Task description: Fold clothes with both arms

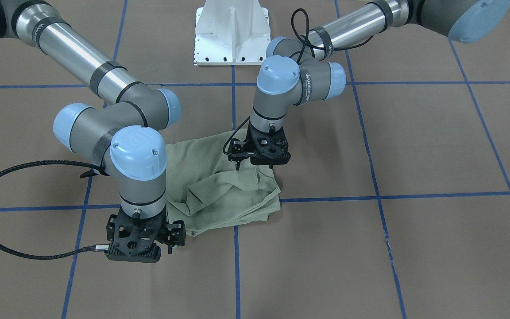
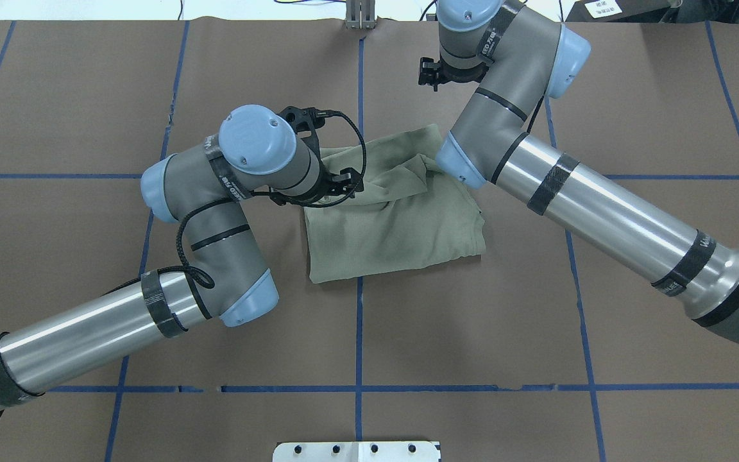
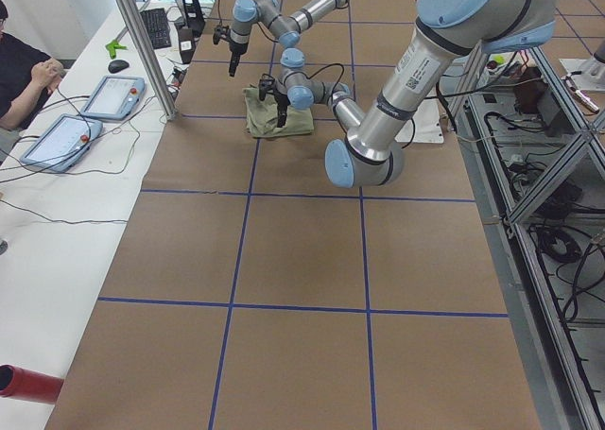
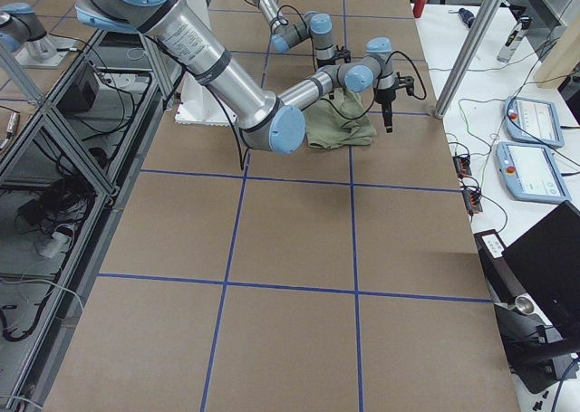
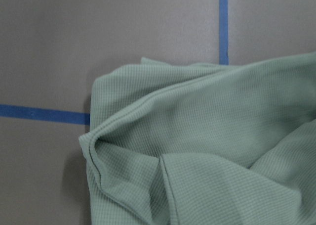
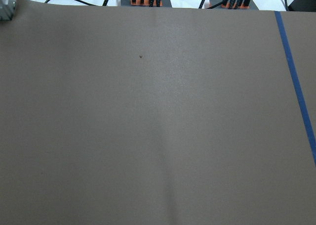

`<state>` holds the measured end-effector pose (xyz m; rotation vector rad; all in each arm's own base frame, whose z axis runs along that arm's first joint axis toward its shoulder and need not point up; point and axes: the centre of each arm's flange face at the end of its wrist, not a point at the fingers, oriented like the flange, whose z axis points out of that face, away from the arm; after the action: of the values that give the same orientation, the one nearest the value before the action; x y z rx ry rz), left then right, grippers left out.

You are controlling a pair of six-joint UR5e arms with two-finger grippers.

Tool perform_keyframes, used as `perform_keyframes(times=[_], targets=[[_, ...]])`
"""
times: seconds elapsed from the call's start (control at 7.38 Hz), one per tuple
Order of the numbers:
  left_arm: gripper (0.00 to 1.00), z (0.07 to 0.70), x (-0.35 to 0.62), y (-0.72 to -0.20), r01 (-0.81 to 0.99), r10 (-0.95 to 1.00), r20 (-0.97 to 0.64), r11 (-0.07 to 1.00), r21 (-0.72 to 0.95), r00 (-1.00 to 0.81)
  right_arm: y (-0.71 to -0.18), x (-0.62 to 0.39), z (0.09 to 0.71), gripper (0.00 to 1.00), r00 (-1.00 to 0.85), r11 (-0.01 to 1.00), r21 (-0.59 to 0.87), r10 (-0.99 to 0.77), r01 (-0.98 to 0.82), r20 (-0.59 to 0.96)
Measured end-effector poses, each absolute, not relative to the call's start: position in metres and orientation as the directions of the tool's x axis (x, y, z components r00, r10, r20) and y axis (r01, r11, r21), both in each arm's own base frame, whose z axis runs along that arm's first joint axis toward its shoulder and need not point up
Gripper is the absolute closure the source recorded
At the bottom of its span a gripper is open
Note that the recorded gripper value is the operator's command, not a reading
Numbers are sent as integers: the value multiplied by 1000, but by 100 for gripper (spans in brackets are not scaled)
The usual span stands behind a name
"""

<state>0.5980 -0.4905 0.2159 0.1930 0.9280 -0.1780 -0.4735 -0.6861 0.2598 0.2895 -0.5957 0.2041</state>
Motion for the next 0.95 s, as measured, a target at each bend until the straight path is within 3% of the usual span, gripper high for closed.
perform_keyframes(times=[0.54, 0.95], targets=[[0, 222, 611, -486, 228, -64, -777, 968, 104, 627, -685, -474, 259, 0, 807, 939, 208, 107, -274, 581], [0, 232, 599, -539, 316, -174, -745, 947, 52, 644, -685, -474, 257, 0, 805, 939, 210, 104, -273, 584]])
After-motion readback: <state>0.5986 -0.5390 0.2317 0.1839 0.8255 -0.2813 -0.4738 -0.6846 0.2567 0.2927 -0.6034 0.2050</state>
